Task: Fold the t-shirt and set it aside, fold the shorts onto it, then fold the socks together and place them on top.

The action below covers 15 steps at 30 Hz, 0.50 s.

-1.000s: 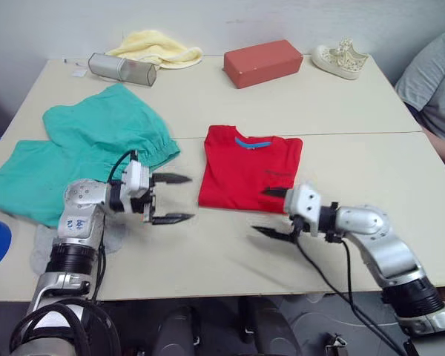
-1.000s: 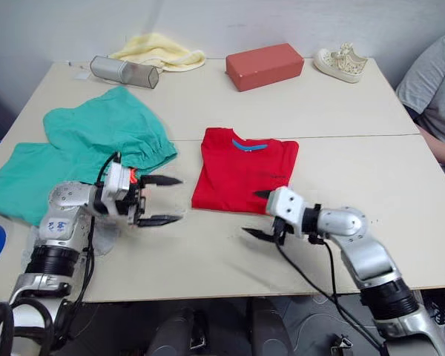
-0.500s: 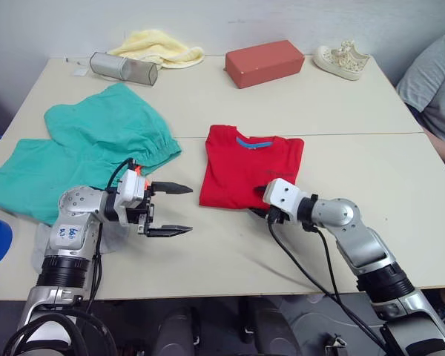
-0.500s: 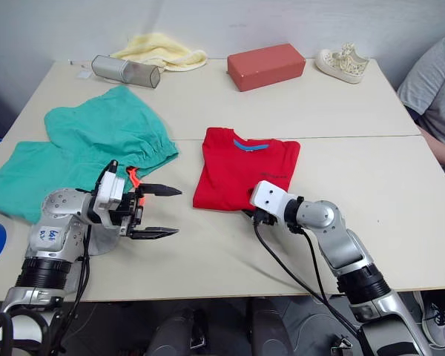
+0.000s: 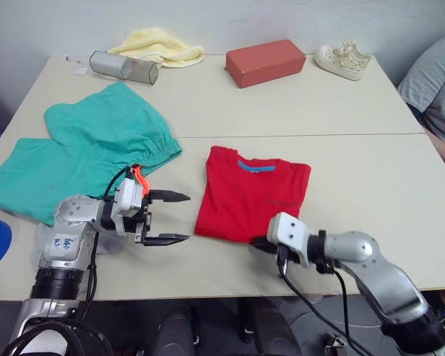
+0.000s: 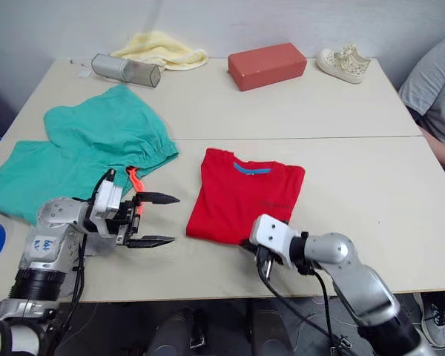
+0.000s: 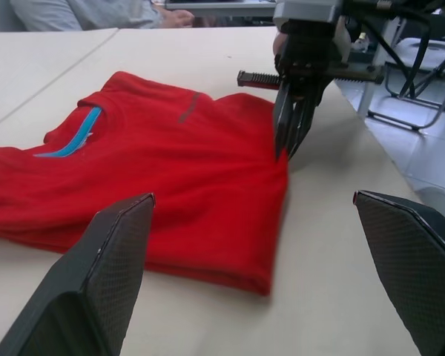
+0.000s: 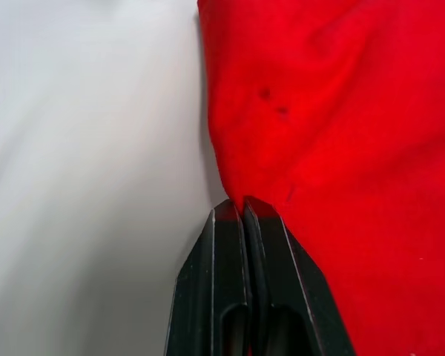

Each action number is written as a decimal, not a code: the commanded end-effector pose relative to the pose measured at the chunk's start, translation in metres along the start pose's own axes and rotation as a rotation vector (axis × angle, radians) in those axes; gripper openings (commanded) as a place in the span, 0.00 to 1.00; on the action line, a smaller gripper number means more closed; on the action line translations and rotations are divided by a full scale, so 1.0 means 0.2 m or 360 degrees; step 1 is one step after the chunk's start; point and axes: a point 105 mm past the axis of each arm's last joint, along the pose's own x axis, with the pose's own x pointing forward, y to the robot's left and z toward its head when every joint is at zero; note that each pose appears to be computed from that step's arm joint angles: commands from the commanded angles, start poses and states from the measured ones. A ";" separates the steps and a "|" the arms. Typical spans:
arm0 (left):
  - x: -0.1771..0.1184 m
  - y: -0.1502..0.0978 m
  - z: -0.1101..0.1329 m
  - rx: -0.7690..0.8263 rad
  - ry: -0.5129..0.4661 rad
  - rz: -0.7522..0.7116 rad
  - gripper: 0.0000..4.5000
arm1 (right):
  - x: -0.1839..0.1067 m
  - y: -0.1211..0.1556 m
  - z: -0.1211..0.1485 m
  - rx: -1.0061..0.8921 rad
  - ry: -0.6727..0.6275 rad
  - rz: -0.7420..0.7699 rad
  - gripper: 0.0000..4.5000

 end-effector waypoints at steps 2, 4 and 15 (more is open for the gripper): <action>-0.05 -0.06 0.05 0.0011 -0.0015 0.0018 1.00 | -0.08 0.10 0.05 -0.0027 -0.0051 0.0048 0.00; -0.05 -0.08 0.05 -0.0012 -0.0008 0.0017 1.00 | -0.10 0.11 0.02 -0.0004 -0.0036 0.0019 0.00; -0.02 -0.13 0.08 -0.0104 0.0021 -0.0131 1.00 | -0.29 0.21 0.10 0.0153 -0.0377 0.0262 0.60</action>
